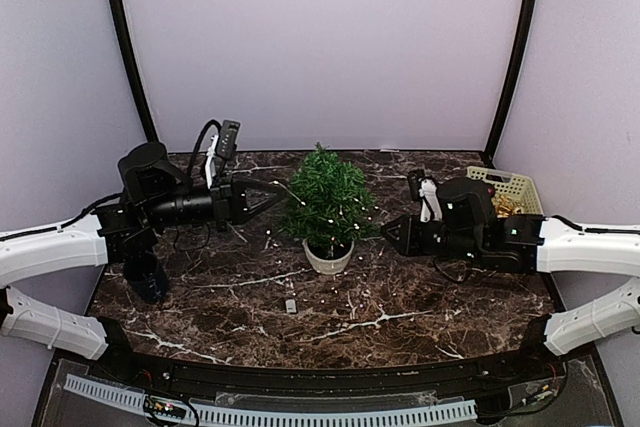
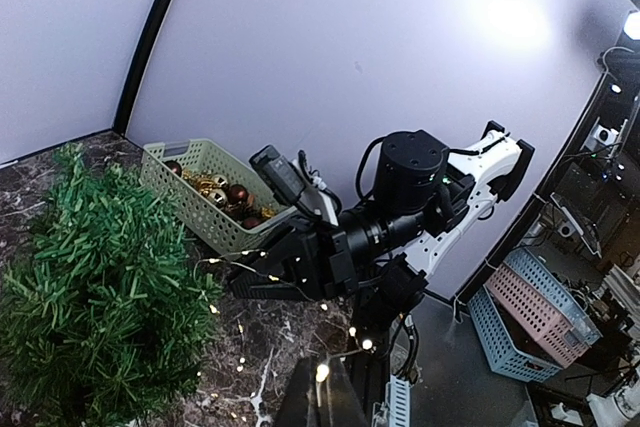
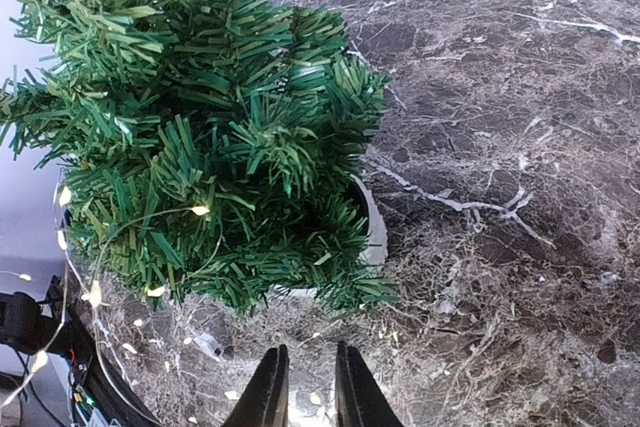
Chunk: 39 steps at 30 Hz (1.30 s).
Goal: Decorate the small christmas tree
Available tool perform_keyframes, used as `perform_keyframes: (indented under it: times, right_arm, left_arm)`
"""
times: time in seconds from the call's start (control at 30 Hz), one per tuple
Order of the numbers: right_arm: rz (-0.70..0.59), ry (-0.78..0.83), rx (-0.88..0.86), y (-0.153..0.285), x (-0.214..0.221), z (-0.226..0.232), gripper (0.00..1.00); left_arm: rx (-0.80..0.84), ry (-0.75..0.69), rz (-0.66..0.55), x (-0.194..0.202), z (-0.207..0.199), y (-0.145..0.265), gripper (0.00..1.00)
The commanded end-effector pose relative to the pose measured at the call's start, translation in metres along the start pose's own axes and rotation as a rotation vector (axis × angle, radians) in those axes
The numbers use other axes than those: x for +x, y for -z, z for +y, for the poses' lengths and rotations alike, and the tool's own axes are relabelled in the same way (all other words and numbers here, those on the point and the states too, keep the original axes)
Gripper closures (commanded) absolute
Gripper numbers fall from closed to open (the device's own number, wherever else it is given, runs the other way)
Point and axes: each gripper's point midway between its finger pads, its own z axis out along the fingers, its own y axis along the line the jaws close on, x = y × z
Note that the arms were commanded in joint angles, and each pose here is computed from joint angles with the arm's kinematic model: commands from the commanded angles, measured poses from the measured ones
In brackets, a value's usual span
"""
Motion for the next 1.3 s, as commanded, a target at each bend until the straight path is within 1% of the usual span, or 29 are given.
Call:
perform_keyframes:
  times: [0.0, 0.03, 0.07, 0.1, 0.17, 0.27, 0.37, 0.47, 0.53, 0.63, 0.87, 1.0, 1.27]
  right_arm:
    - [-0.036, 0.022, -0.091, 0.002, -0.013, 0.026, 0.71]
    - [-0.035, 0.028, -0.111, 0.004, -0.013, 0.03, 0.64]
    - [-0.029, 0.034, -0.128, 0.006, -0.011, 0.032, 0.54]
    - [-0.042, 0.036, -0.173, 0.011, -0.014, 0.04, 0.41]
    - [-0.041, 0.048, -0.243, 0.02, -0.014, 0.051, 0.3]
    - [-0.045, 0.054, -0.318, 0.033, -0.016, 0.063, 0.22]
    - [-0.075, 0.054, -0.341, 0.046, -0.021, 0.066, 0.15]
    - [-0.112, 0.052, -0.332, 0.054, -0.026, 0.062, 0.12]
    - [-0.133, 0.048, -0.304, 0.054, -0.028, 0.056, 0.12]
    - [-0.126, 0.041, -0.325, 0.052, -0.024, 0.06, 0.12]
    - [-0.102, 0.049, -0.356, 0.042, -0.015, 0.073, 0.12]
    - [-0.11, 0.044, -0.378, 0.041, -0.016, 0.078, 0.13]
    - [-0.028, 0.07, -0.461, 0.04, 0.0, 0.103, 0.13]
  left_arm:
    - [0.088, -0.024, -0.06, -0.023, -0.023, 0.0, 1.0]
    - [0.096, -0.024, -0.06, -0.023, -0.025, -0.001, 1.0]
    - [0.101, -0.026, -0.062, -0.024, -0.027, -0.002, 1.0]
    - [0.106, -0.029, -0.064, -0.025, -0.029, -0.001, 1.0]
    - [0.11, -0.036, -0.075, -0.03, -0.033, 0.001, 1.0]
    - [0.115, -0.045, -0.09, -0.038, -0.04, 0.006, 1.0]
    - [0.149, -0.058, -0.092, -0.045, -0.054, 0.013, 1.0]
    - [0.179, -0.075, -0.1, -0.055, -0.068, 0.02, 1.0]
    - [0.192, -0.092, -0.122, -0.064, -0.077, 0.026, 1.0]
    - [0.204, -0.102, -0.152, -0.076, -0.085, 0.03, 1.0]
    - [0.293, -0.107, -0.225, -0.097, -0.107, 0.038, 1.0]
    - [0.302, -0.119, -0.244, -0.101, -0.108, 0.038, 1.0]
    - [0.293, -0.187, -0.303, -0.101, -0.099, 0.033, 1.0]
